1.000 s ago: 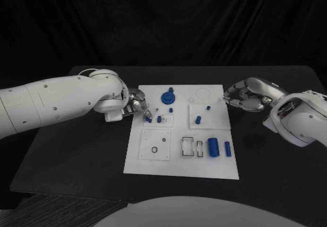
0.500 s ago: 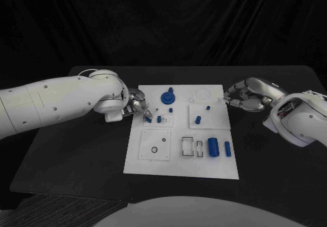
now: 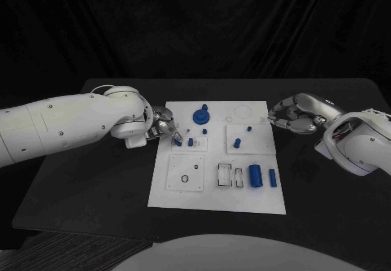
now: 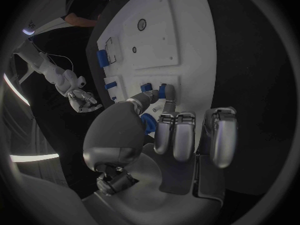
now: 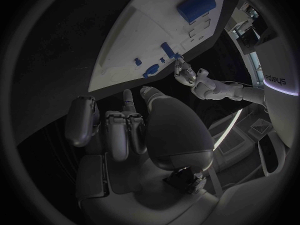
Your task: Assemble the parts on the task board
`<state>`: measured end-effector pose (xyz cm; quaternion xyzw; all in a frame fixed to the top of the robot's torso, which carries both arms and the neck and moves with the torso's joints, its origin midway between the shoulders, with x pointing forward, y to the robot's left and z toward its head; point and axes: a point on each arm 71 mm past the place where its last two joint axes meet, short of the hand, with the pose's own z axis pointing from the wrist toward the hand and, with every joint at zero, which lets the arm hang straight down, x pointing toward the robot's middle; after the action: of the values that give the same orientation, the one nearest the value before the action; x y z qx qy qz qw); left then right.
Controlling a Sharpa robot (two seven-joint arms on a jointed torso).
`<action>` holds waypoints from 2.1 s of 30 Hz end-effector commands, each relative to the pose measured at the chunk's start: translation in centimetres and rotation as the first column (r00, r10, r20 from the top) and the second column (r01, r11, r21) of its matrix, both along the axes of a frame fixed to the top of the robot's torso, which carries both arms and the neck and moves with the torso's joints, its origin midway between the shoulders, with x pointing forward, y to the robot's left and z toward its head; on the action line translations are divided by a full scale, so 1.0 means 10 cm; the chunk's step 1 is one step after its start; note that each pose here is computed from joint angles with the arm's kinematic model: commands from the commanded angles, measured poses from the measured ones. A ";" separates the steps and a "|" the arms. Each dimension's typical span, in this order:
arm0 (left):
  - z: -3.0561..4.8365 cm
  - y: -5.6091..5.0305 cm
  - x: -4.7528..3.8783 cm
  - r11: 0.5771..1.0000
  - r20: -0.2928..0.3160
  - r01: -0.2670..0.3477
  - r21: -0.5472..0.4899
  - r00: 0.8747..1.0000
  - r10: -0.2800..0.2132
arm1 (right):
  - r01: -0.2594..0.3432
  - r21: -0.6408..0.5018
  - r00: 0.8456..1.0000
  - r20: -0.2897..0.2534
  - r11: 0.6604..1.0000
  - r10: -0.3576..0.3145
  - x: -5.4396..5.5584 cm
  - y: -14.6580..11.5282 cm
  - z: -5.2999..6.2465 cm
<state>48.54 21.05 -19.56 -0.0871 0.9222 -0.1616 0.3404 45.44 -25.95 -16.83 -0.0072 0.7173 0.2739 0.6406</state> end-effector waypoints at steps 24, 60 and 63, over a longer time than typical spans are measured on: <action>-0.009 0.02 -0.022 1.000 0.000 -0.016 0.001 1.000 0.016 | 0.012 -0.006 1.000 -0.015 1.000 -0.012 0.00 -0.01 -0.02; -0.026 0.00 0.002 1.000 -0.002 -0.006 -0.004 1.000 0.006 | 0.012 -0.002 1.000 -0.012 1.000 -0.012 0.00 0.00 -0.05; -0.029 -0.01 0.001 1.000 -0.004 -0.003 -0.004 1.000 0.003 | 0.012 -0.002 1.000 -0.012 1.000 -0.012 0.00 0.00 -0.05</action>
<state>48.63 21.16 -19.73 -0.0945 0.9212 -0.1563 0.3435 45.42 -25.92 -17.24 -0.0063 0.7213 0.2732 0.6365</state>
